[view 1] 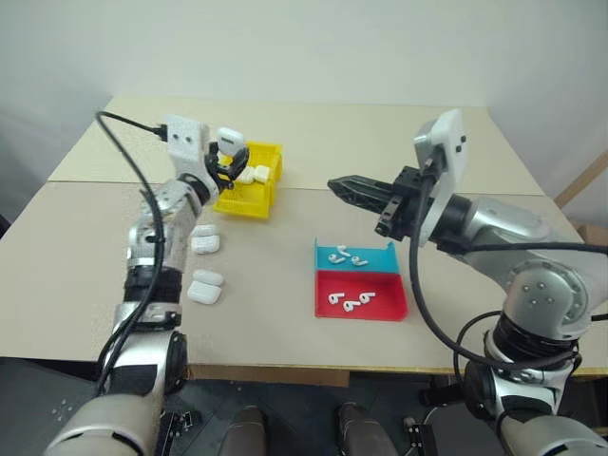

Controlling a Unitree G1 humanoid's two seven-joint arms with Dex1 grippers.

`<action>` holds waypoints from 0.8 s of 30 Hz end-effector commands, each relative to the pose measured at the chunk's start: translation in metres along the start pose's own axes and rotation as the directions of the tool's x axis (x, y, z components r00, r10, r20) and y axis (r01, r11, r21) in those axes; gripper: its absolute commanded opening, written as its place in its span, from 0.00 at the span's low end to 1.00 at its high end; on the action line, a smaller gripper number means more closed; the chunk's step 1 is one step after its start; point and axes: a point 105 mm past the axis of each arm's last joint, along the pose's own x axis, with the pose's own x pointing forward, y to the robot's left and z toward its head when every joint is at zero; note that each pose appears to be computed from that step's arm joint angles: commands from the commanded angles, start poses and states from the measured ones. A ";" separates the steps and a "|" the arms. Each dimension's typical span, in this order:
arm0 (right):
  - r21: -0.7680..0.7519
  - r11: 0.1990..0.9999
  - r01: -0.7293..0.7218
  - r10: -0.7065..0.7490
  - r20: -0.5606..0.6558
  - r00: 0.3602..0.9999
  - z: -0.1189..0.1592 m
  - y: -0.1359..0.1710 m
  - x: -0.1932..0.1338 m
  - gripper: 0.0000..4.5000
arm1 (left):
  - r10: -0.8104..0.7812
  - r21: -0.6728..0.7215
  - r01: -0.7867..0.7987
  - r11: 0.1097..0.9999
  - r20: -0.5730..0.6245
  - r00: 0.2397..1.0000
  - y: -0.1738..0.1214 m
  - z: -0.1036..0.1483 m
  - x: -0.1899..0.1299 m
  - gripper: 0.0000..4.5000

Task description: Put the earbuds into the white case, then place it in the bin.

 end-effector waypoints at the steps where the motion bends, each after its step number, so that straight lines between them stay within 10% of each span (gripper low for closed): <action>1: -0.044 0.999 0.001 0.001 0.050 0.999 0.014 0.006 -0.004 0.01 | 0.087 0.046 -0.085 0.995 -0.038 0.995 0.002 -0.003 0.019 0.62; 7: -0.040 0.999 0.005 -0.002 0.065 0.998 0.017 0.007 -0.007 0.00 | 0.041 0.070 -0.041 0.997 -0.008 0.999 -0.008 0.010 0.029 0.99; 18: -0.049 0.995 0.087 -0.083 0.064 0.994 -0.010 -0.007 -0.024 0.00 | -0.268 0.204 0.236 0.950 0.147 0.952 0.005 0.055 -0.046 1.00; 24: -0.108 0.991 0.082 -0.093 -0.092 0.991 -0.056 -0.017 -0.049 0.00 | -0.656 0.325 0.622 0.712 -0.006 0.754 -0.036 0.034 -0.147 1.00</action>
